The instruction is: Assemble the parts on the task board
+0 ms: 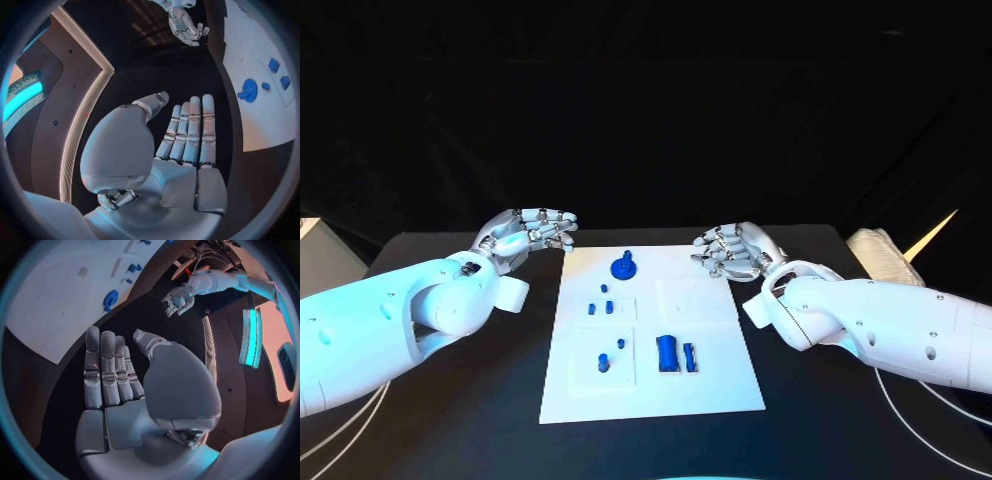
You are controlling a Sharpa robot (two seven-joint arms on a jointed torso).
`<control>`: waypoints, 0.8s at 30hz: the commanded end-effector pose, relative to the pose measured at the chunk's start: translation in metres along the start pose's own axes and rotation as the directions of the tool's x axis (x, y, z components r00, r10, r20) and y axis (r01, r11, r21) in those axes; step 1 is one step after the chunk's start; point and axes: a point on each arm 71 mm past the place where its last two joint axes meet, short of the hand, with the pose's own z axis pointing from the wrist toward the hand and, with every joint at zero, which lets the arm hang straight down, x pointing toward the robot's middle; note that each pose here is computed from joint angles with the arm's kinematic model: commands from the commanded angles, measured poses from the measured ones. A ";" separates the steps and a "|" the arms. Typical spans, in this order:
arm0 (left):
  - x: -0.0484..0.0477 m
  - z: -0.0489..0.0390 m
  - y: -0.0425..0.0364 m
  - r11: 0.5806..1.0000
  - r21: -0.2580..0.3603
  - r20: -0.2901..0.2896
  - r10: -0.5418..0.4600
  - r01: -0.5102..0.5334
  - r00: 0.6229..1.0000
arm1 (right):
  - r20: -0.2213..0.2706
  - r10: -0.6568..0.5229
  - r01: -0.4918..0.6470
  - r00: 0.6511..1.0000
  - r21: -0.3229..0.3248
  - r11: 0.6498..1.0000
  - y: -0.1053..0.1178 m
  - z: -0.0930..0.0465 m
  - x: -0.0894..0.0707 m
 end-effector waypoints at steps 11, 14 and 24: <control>-0.0011 0.0093 0.0125 0.999 0.036 0.079 -0.027 0.024 0.996 | 0.067 0.182 -0.182 0.981 0.001 0.983 -0.007 0.032 -0.015; 0.0020 0.0086 0.0132 0.999 0.037 0.092 -0.025 0.022 0.995 | 0.077 0.210 -0.210 0.975 -0.001 0.978 -0.005 0.030 -0.011; 0.0308 0.0002 0.0186 0.999 0.036 0.205 -0.009 0.002 0.979 | 0.160 0.423 -0.428 0.892 -0.004 0.904 0.017 0.008 0.014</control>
